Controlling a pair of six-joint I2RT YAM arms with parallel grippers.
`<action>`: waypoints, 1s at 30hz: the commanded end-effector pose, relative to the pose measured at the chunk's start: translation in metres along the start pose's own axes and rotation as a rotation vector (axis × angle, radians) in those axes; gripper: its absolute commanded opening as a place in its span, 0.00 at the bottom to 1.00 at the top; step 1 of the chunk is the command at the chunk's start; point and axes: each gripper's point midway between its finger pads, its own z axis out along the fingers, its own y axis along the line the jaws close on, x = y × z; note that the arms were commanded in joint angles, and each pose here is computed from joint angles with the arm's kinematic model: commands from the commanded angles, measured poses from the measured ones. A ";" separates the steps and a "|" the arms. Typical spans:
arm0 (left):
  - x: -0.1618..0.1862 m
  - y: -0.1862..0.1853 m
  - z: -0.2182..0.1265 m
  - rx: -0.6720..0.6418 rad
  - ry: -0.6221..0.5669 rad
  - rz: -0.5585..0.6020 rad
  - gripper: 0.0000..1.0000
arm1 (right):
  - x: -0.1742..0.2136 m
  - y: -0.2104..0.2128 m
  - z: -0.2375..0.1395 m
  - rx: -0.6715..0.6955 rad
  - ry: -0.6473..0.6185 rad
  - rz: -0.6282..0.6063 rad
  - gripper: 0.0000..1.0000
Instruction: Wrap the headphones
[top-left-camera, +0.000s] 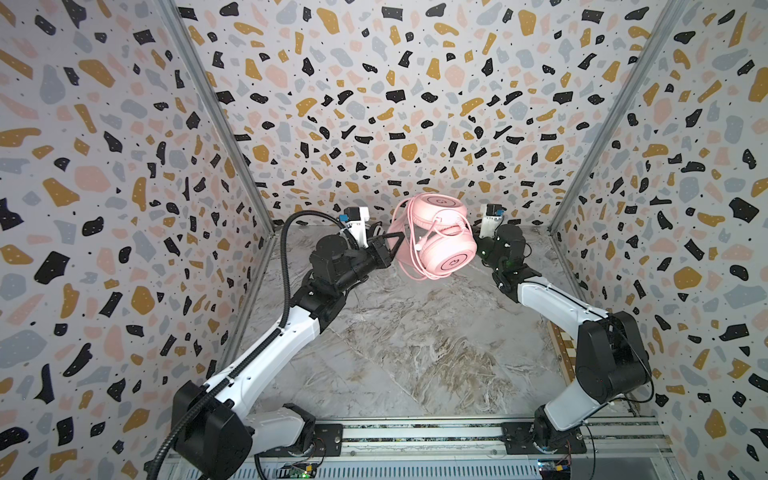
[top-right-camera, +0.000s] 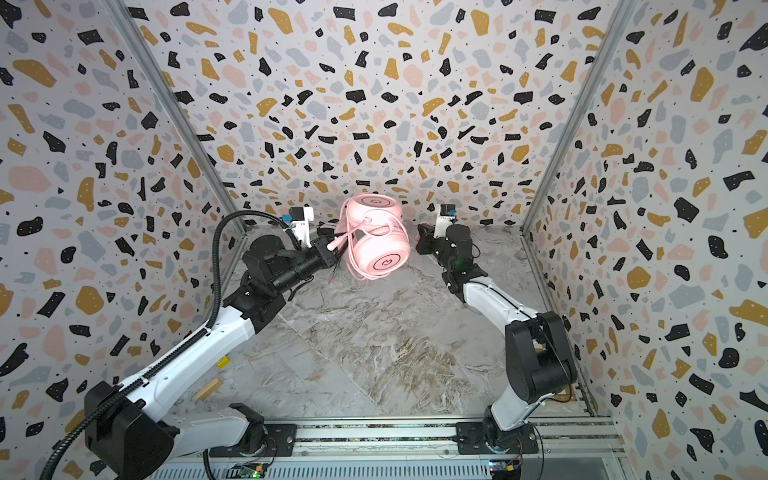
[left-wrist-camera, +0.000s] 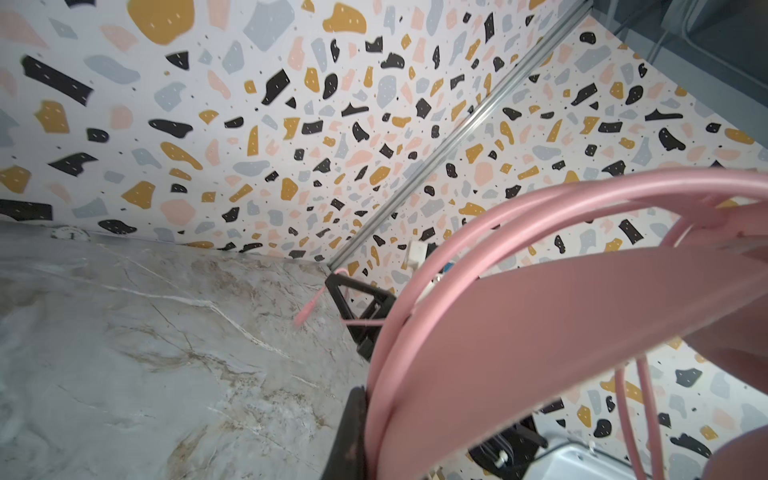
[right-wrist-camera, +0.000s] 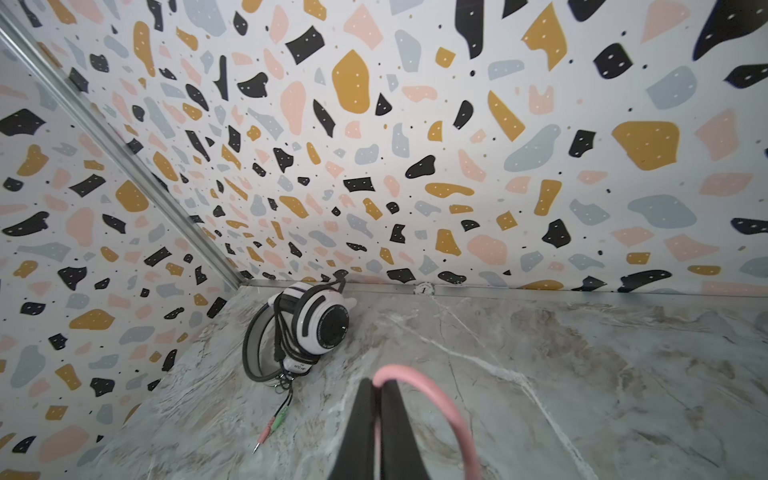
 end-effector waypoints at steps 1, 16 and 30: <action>-0.068 -0.032 -0.024 -0.021 -0.231 0.103 0.00 | -0.008 0.030 -0.035 -0.039 -0.049 -0.025 0.00; -0.079 0.084 -0.024 -0.601 -0.440 -0.028 0.00 | 0.003 0.116 -0.135 -0.123 -0.121 -0.067 0.00; -0.031 0.108 0.013 -0.712 -0.272 0.088 0.00 | -0.028 0.194 -0.155 -0.201 -0.187 -0.398 0.00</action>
